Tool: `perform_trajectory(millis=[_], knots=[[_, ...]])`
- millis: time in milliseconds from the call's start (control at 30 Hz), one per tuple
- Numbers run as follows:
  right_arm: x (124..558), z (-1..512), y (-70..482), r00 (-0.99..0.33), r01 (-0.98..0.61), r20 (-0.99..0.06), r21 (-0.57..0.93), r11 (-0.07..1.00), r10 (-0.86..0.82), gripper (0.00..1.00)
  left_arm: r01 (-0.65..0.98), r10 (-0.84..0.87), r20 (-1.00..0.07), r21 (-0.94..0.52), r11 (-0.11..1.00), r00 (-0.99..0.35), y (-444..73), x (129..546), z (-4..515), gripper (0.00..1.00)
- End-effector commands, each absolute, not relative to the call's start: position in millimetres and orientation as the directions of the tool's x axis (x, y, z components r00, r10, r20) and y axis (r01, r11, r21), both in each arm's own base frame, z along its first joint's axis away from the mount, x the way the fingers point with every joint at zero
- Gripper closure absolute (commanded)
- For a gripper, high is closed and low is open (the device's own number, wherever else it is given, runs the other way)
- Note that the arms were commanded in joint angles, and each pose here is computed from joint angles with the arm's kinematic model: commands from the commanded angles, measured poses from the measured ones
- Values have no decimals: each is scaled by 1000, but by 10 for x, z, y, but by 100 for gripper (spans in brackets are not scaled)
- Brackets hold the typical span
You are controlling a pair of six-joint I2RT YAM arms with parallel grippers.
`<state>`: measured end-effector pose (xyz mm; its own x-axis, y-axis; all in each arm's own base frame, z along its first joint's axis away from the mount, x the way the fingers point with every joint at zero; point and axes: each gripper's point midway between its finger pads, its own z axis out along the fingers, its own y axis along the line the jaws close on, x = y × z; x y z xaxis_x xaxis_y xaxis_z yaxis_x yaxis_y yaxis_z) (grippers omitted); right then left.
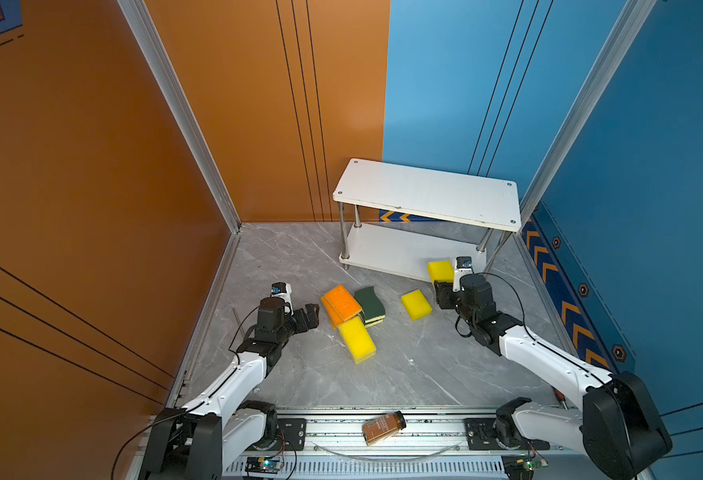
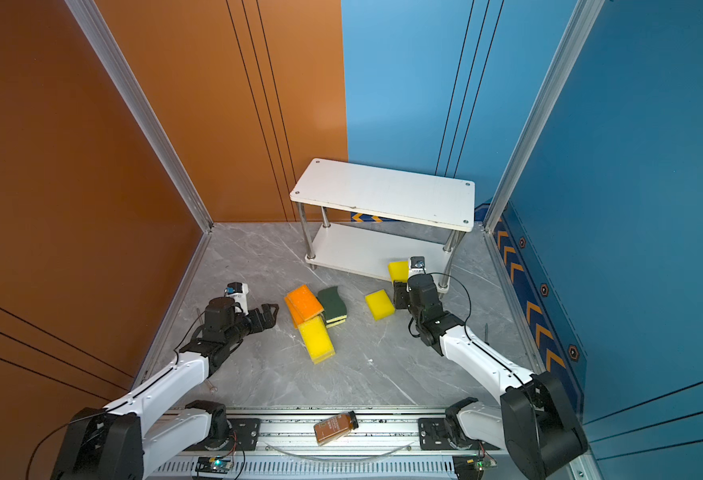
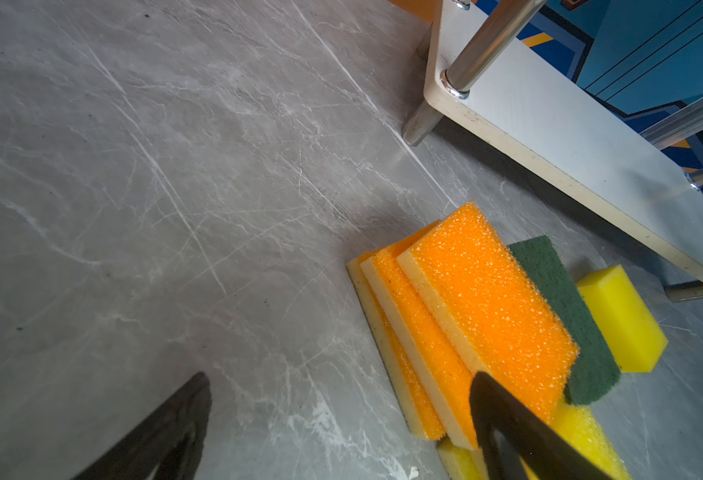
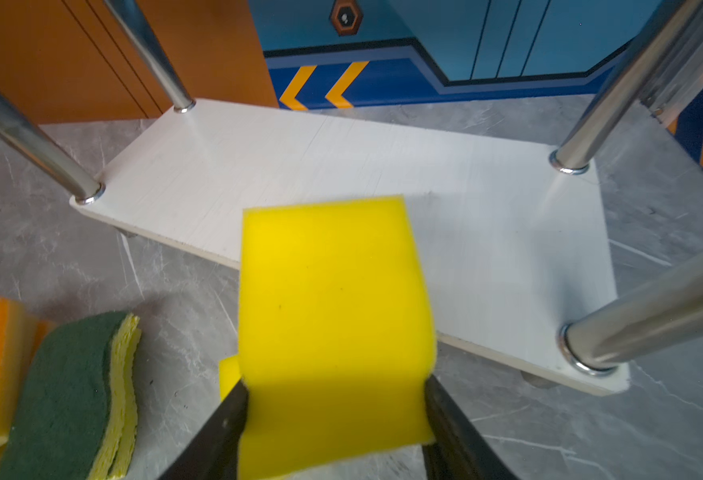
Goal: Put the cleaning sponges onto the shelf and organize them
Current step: 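Lift the yellow sponge and carry it onto the lower shelf tier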
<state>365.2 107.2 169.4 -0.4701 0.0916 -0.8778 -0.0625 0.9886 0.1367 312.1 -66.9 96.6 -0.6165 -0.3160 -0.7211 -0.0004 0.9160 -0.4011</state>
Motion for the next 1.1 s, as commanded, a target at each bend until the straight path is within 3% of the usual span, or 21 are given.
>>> perform_trajectory(millis=[0, 500, 1067], knots=[[3668, 1761, 880, -475, 25, -867, 159, 987, 152, 42, 5, -325, -709, -421, 907, -626, -690, 3107, 975, 2], [3868, 1688, 426, -392, 308, -875, 166, 937, 284, 43, 17, -346, -705, -453, 891, -620, -730, 3113, 1008, 2], [4138, 1423, 443, -383, 369, -880, 132, 920, 281, 42, 9, -346, -699, -450, 893, -626, -714, 3096, 1022, 2]])
